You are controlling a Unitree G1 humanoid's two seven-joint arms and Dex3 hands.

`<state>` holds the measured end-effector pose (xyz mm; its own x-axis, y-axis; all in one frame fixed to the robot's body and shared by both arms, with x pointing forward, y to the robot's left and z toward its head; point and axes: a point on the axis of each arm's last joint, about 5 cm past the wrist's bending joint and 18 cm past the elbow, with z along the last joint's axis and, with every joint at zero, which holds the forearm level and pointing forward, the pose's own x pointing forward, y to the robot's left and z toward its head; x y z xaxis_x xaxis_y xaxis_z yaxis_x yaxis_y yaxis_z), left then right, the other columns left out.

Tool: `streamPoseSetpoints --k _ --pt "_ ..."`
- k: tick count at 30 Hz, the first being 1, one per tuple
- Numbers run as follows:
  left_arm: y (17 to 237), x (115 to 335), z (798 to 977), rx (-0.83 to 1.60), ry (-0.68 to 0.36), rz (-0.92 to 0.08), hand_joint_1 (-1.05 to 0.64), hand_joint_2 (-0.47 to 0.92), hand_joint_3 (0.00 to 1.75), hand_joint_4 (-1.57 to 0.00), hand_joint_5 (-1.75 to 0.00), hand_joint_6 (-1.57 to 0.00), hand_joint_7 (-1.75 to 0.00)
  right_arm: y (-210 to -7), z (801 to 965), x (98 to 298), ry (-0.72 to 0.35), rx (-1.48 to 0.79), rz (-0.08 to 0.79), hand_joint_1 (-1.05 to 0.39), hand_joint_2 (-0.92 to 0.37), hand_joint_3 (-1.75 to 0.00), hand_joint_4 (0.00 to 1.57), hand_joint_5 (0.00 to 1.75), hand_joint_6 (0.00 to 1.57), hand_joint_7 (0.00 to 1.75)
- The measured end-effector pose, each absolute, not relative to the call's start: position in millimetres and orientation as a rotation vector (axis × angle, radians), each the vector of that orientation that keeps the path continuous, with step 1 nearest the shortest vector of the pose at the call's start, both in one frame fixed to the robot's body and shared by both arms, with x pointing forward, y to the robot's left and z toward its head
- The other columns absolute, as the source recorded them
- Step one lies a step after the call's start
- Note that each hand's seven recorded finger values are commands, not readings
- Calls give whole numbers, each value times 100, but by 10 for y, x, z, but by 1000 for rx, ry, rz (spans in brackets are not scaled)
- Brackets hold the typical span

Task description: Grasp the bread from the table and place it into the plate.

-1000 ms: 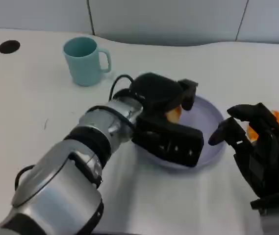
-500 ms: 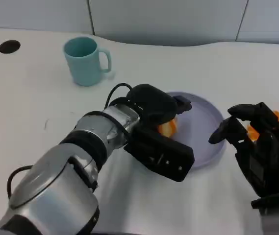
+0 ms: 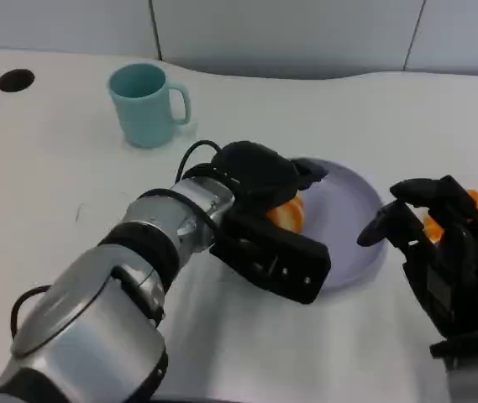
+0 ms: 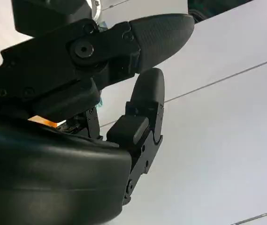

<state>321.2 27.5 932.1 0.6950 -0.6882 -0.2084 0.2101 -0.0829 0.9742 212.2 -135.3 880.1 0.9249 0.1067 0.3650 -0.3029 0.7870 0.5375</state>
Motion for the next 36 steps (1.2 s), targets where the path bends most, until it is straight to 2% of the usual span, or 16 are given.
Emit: streamPoseSetpoints --k 4,8,15,20,23,24,27,32,33,34,35,36 --pt "338 3262 9386 1410 -407 -740 -75 92 33 -27 -1 -27 0 -1352 8800 2122 -325 628 224 -51 -92 -11 63 164 81 79" --pt "455 3364 9541 1348 -403 -668 -76 92 32 -30 -2 -29 -1 -1350 8791 2123 -322 628 223 -50 -92 -13 63 164 81 80" --pt "811 3527 9827 1191 -400 -554 -69 92 28 -34 -4 -31 -1 -1350 8785 2123 -321 623 222 -49 -92 -13 61 167 79 86" --pt "1065 3561 9908 801 -325 -540 -71 92 32 -41 -6 -34 -2 -1348 8781 2127 -315 615 224 -49 -92 -12 61 168 76 91" --pt "1237 3552 9800 451 -202 -570 -74 92 33 -40 -5 -31 0 -1347 8779 2127 -313 613 223 -49 -92 -12 61 168 76 92" --pt "1291 3548 9742 322 -145 -589 -73 92 43 -36 -3 -27 0 -1347 8777 2127 -312 614 223 -49 -92 -12 61 168 75 92" --pt "1427 3548 9600 -74 23 -673 -72 92 56 -33 -1 -20 0 -1345 8774 2127 -310 614 224 -51 -92 -10 61 169 76 93" --pt "1664 3467 9373 -686 166 -786 -70 92 56 -44 -7 -26 -3 -1371 8771 2125 -306 606 219 -51 -92 -11 61 169 76 92" --pt "1726 3434 9319 -737 181 -780 -69 92 51 -53 -13 -36 -8 -1385 8770 2125 -306 603 216 -52 -92 -10 61 169 76 92" --pt "1790 3396 9263 -761 199 -766 -68 92 46 -56 -33 -50 -9 -1412 8768 2123 -306 598 211 -52 -92 -10 61 169 76 92" --pt "1859 3349 9196 -778 217 -747 -68 92 44 -51 -51 -55 -8 -1434 8767 2123 -304 591 210 -52 -92 -10 61 170 76 92" --pt "1915 3294 9117 -793 238 -728 -66 92 43 -46 -76 -64 -10 -1458 8764 2122 -300 587 208 -52 -92 -9 60 170 75 92"
